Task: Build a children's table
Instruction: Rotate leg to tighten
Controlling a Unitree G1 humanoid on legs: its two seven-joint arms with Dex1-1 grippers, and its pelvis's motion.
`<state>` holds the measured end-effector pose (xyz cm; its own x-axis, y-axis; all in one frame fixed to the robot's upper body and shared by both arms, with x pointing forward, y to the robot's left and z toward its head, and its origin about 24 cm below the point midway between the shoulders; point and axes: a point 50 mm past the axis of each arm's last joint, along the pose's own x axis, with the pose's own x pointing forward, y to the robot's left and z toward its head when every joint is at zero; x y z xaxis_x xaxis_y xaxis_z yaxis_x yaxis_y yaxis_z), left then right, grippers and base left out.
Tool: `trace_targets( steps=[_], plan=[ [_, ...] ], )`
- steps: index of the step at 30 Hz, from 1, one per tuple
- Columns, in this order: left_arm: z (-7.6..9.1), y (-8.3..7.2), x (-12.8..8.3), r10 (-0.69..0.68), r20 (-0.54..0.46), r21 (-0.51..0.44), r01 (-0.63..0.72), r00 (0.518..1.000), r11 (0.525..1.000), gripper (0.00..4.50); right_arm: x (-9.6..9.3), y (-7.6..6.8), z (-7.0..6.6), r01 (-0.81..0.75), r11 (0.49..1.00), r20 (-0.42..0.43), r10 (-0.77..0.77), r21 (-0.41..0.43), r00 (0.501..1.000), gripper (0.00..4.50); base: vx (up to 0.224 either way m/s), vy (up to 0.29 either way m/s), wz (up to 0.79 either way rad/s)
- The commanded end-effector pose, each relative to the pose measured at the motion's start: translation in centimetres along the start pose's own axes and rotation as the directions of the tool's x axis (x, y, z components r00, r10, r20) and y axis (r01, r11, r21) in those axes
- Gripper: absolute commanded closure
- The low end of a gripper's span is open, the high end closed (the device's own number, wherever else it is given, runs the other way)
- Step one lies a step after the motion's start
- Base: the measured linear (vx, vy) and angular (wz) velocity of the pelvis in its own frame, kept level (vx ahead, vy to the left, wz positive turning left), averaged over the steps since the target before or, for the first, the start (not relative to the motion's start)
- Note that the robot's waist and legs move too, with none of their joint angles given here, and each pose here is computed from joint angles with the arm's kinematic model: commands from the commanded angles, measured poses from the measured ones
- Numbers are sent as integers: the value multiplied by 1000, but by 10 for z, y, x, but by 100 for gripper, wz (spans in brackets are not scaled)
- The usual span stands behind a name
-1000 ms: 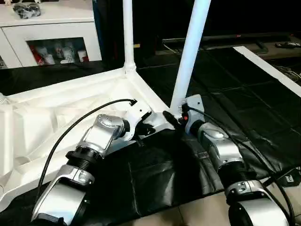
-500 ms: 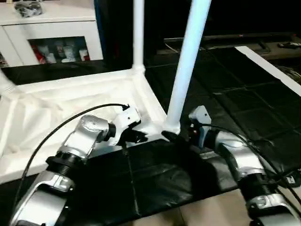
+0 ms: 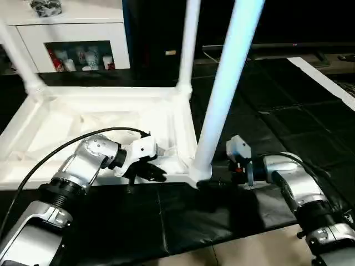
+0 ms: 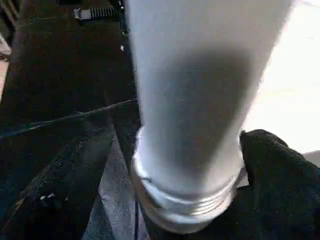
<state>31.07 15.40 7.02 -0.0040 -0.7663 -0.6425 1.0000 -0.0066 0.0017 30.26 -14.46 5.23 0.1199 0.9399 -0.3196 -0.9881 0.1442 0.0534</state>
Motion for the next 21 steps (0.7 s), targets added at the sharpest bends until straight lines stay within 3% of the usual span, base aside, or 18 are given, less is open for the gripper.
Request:
trace_targets(
  steps=[1,15,21],
  plan=[
    [11,-4,5,-77,-14,81,78,997,994,450,-3,-3,4,-16,1000,-3,16,-10,1000,44,0,0,0],
    [11,-4,6,-105,-30,103,108,994,989,450,0,1,2,-92,996,10,92,-3,996,162,0,0,0],
    [10,-4,6,-101,-36,101,104,994,989,450,2,3,1,-103,995,14,103,-4,995,179,0,0,0]
  ],
)
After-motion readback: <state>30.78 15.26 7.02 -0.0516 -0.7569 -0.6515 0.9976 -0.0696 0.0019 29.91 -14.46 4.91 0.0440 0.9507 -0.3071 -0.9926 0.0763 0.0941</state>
